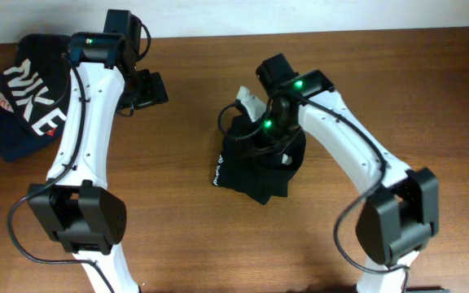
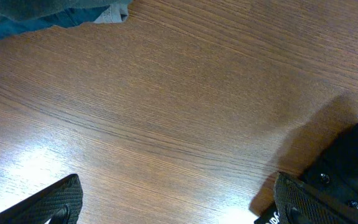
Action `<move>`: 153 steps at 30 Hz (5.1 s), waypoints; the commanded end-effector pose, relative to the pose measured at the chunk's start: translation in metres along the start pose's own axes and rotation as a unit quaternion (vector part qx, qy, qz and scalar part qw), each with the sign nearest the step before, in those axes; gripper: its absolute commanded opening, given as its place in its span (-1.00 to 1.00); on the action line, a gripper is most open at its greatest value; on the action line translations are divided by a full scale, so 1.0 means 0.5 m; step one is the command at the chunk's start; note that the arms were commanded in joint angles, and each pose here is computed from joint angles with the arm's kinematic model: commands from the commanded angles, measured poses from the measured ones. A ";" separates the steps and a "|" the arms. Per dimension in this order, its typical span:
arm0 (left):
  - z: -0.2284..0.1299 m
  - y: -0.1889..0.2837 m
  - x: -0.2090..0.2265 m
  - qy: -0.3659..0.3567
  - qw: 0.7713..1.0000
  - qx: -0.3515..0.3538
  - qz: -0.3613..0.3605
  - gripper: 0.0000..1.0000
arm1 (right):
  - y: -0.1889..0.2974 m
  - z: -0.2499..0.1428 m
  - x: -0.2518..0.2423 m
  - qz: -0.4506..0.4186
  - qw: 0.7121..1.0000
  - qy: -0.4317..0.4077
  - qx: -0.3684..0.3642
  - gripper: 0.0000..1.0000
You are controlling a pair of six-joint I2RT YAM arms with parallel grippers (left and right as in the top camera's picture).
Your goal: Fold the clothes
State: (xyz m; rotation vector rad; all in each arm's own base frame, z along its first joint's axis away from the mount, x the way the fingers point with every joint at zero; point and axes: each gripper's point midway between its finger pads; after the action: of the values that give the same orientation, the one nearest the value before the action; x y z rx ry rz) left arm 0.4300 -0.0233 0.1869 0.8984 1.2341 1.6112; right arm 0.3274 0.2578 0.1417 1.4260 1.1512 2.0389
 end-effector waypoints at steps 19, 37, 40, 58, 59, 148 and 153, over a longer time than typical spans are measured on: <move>-0.009 -0.008 0.009 0.003 1.000 0.011 0.014 0.98 | -0.060 -0.061 -0.209 -0.083 0.990 -0.085 0.071 -0.78; -0.010 -0.008 0.009 0.003 1.000 0.012 0.014 0.98 | 0.062 -0.053 -0.232 -0.056 0.989 -0.134 0.011 -0.83; -0.010 -0.008 0.009 0.003 1.000 0.011 0.014 0.98 | 0.111 -0.018 -0.133 0.037 0.997 -0.066 -0.015 -0.77; -0.010 -0.007 0.009 0.003 1.000 0.012 0.014 0.98 | -0.044 -0.153 -0.097 0.259 0.964 -0.051 -0.009 -0.67; -0.010 -0.007 0.009 0.003 1.000 0.012 0.014 0.98 | -0.050 -0.155 -0.103 0.256 0.965 -0.055 -0.010 -0.67; -0.019 -0.007 0.011 0.001 1.000 0.020 0.018 0.98 | -0.018 0.041 -0.062 0.199 0.978 -0.064 -0.016 -0.61; -0.017 -0.007 0.010 0.001 1.000 0.018 0.017 0.98 | -0.129 -0.012 -0.084 0.202 0.976 -0.082 0.004 -0.55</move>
State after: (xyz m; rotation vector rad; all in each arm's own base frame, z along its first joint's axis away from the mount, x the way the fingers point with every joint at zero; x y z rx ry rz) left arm 0.4203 -0.0217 0.1851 0.9376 1.2584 1.6091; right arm 0.3532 0.2561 0.0917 1.8598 0.8101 2.1705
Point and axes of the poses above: each gripper's point midway between its finger pads, its own y axis back along the fingers, its own x axis along the line the jaws close on, z = x × y, and after that the axes turned 2 degrees about y, right-handed
